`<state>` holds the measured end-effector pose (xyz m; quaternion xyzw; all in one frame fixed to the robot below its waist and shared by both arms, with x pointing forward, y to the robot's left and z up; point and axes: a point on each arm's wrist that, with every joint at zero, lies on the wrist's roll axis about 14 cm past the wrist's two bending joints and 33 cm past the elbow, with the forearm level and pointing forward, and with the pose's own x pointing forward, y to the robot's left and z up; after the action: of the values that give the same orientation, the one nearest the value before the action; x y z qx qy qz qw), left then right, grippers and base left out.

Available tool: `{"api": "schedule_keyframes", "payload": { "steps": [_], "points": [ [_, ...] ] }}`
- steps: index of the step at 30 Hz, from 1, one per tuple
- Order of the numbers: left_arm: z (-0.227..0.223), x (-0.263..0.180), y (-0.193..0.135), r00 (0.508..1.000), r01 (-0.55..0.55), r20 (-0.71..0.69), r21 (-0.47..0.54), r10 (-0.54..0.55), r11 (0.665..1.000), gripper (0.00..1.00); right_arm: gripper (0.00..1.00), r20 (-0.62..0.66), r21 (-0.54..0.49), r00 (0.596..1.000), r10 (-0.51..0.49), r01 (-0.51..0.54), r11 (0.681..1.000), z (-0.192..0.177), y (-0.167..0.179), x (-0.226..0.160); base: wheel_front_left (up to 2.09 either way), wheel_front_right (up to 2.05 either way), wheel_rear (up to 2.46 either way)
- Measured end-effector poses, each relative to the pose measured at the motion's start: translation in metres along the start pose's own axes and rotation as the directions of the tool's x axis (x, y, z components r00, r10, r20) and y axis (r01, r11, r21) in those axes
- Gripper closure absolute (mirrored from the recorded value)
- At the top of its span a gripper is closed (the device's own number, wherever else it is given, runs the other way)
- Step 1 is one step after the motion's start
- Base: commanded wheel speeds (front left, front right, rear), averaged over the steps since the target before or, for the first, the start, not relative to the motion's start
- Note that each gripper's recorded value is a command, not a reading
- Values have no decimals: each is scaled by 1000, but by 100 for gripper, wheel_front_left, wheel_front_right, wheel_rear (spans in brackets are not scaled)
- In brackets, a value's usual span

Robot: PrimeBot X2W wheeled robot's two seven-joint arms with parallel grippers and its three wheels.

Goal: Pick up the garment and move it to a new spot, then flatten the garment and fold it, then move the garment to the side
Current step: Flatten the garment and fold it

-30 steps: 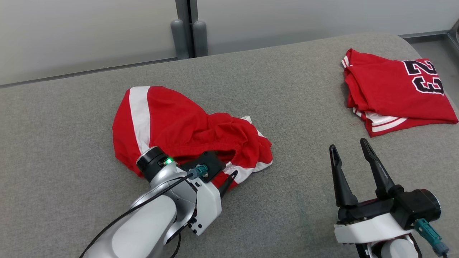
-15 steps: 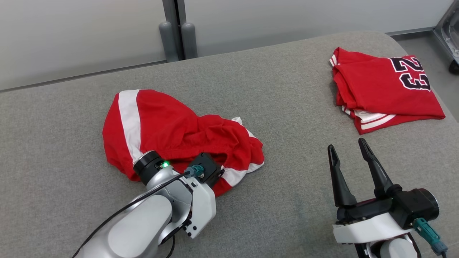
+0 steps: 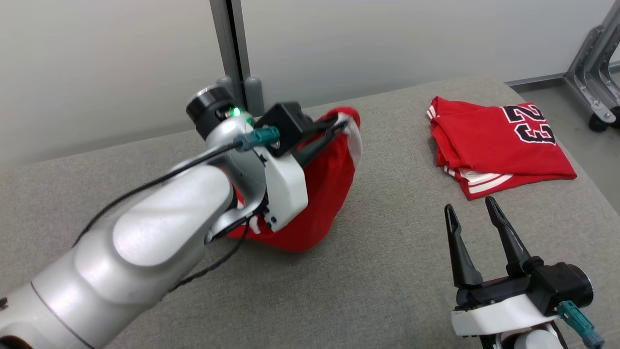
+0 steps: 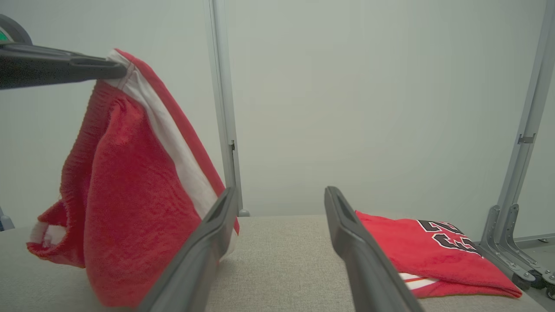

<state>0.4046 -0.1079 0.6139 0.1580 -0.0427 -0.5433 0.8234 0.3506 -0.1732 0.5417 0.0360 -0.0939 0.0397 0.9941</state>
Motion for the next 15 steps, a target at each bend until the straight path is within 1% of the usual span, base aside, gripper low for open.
{"api": "schedule_keyframes", "payload": {
  "steps": [3, 6, 8, 11, 13, 15],
  "points": [
    [37, -3, 10, 998, -11, 57, 57, 8, 998, 100, 0, 21, -2, 1000, -3, 3, 1000, 7, -1, -3, 0, 0, 0],
    [43, -12, 19, 998, -31, 60, 34, 29, 999, 100, 0, 37, -3, 999, -8, 8, 1000, 12, -2, -5, 0, 0, 0],
    [19, -24, 17, 999, -31, 3, -10, 31, 999, 100, 0, 38, -3, 999, -13, 13, 1000, 13, -3, -6, 0, 0, 0],
    [-40, -52, -1, 993, -44, -118, -133, 28, 990, 100, 0, 13, -4, 1000, -20, 20, 1000, 5, -5, -10, 0, 0, 0],
    [-75, -77, -11, 981, -90, -190, -218, 48, 972, 100, 0, -4, -11, 1000, -20, 20, 1000, -1, -6, -10, 0, 0, 0],
    [-106, -108, -15, 960, -171, -265, -281, 95, 944, 100, 0, -27, -19, 999, -18, 17, 1000, -8, -9, -10, 0, 0, 0]
  ]
}}
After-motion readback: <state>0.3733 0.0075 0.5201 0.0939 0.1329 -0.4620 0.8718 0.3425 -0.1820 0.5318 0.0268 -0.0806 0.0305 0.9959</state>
